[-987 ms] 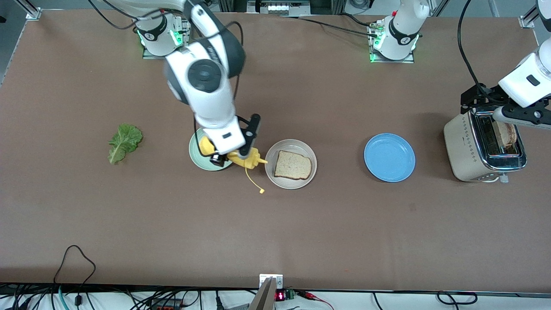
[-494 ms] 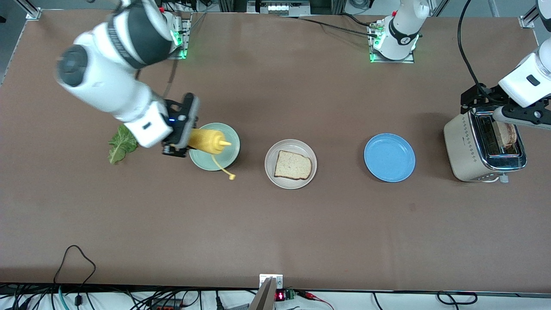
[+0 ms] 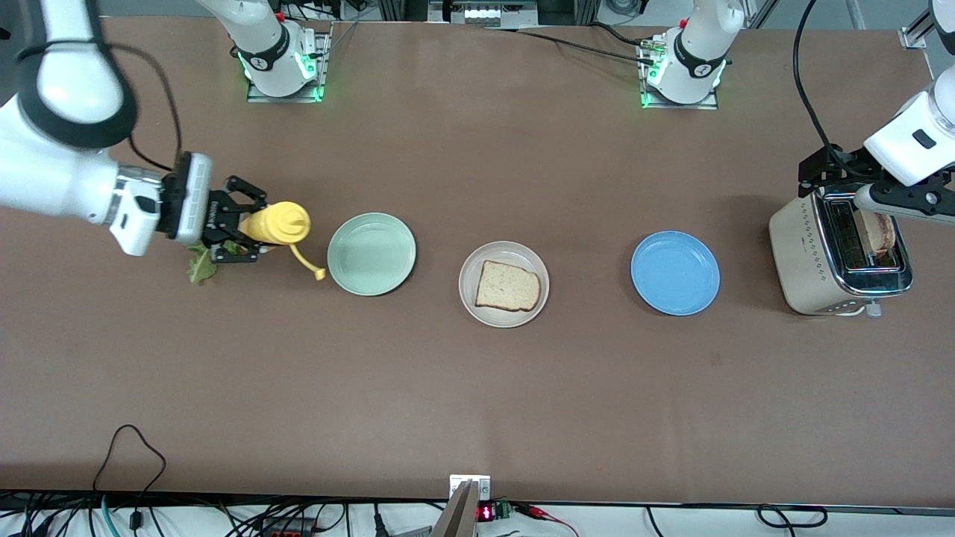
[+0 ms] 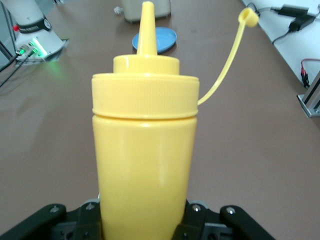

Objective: Make sandwich in beige plate with both arms
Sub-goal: 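Carry the yellow bottle back beside the lettuce with the right gripper, then release the bottle and draw the right gripper back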

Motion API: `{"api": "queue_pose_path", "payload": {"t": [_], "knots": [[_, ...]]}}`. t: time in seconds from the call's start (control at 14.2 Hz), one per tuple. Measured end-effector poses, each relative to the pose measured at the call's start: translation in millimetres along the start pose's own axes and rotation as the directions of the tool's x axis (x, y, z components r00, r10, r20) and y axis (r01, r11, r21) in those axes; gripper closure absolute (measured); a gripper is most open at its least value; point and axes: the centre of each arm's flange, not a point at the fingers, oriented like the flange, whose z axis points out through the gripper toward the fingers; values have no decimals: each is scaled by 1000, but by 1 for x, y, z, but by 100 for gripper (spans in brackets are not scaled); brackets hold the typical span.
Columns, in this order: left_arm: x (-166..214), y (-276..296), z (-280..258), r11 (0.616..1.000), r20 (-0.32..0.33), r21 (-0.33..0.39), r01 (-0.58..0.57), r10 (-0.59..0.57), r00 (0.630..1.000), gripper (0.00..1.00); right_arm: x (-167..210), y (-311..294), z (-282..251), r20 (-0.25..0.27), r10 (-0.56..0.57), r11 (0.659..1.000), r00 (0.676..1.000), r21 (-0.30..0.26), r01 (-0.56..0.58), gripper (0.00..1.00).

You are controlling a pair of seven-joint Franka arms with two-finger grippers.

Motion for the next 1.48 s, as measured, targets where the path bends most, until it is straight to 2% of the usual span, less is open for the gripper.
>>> {"api": "queue_pose_path", "payload": {"t": [0.14,0.35,0.63,0.99,1.2,1.48], "knots": [[0,0,0,1000,0,0,0,0,1000,0,-45,-7,2,-107,-30,999,994,14,31,60],[0,0,0,1000,0,0,-1,1,1000,0,-98,-10,15,-247,-62,997,967,26,71,60],[0,0,0,1000,0,0,-1,1,1000,0,-171,-12,40,-382,-99,993,919,19,115,60],[0,1,0,1000,-1,0,-1,1,1000,0,-239,-23,80,-486,-132,989,864,-6,148,60],[0,1,0,1000,-1,0,-1,1,1000,0,-265,-29,101,-514,-137,988,847,-14,151,60],[0,1,0,1000,-1,0,-1,1,1000,0,-289,-36,112,-529,-96,994,843,-2,111,60]]}}
